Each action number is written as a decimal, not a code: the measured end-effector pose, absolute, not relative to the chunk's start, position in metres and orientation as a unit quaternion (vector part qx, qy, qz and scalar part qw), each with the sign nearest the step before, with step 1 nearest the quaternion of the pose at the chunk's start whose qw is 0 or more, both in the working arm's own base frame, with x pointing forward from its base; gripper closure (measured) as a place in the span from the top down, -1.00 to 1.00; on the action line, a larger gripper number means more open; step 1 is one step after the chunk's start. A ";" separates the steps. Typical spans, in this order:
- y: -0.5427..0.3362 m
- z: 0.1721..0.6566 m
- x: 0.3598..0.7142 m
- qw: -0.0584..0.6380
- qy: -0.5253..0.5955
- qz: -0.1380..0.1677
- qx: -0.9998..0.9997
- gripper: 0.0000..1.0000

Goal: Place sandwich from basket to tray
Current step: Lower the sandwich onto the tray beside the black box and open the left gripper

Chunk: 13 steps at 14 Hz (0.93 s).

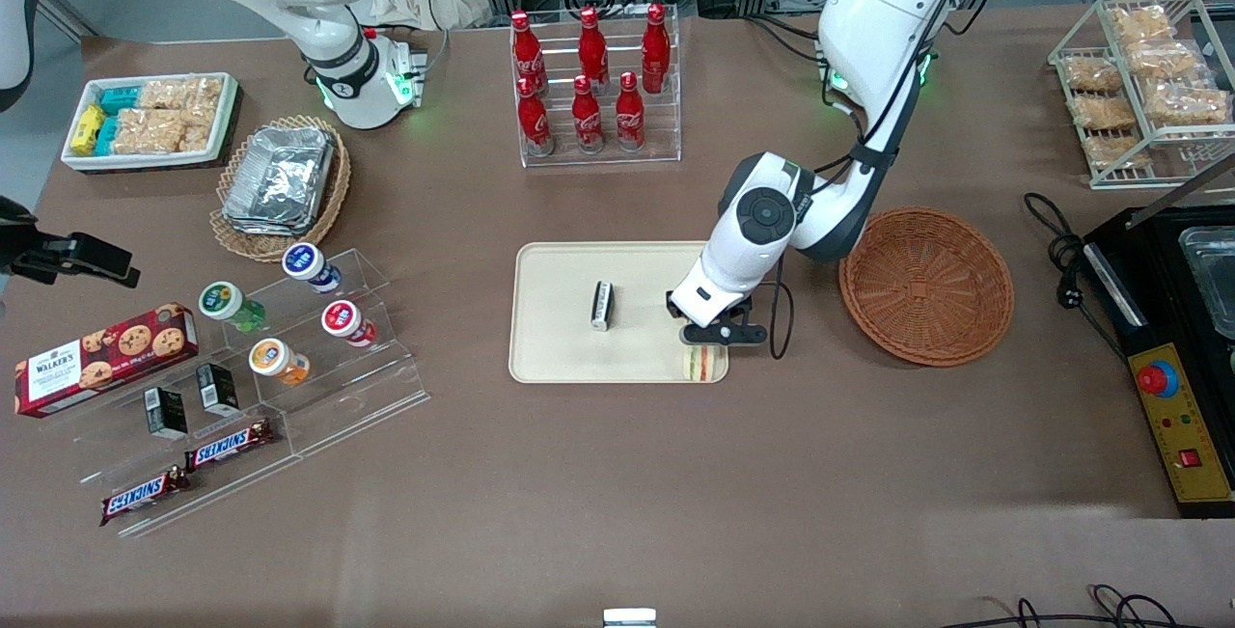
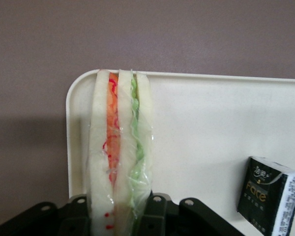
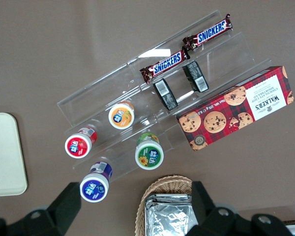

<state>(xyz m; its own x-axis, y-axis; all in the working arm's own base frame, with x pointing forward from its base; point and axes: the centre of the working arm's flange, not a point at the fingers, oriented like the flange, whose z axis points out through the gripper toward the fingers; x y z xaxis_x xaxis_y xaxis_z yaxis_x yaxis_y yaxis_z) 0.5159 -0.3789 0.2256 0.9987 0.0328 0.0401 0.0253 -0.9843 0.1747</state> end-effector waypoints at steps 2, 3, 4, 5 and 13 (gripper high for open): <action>-0.379 0.225 0.515 0.087 0.023 0.020 0.996 0.22; -0.379 0.225 0.515 0.088 0.027 0.021 0.996 0.43; -0.379 0.226 0.516 0.089 0.028 0.022 0.995 0.61; -0.379 0.226 0.516 0.089 0.030 0.023 0.995 0.82; -0.347 0.320 0.549 0.045 0.007 0.022 0.999 0.99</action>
<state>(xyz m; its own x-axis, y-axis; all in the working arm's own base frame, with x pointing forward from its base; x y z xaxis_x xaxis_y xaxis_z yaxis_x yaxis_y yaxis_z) 0.5494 -0.3470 0.3198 0.9989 0.0165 0.0433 0.0125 -0.9958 0.0907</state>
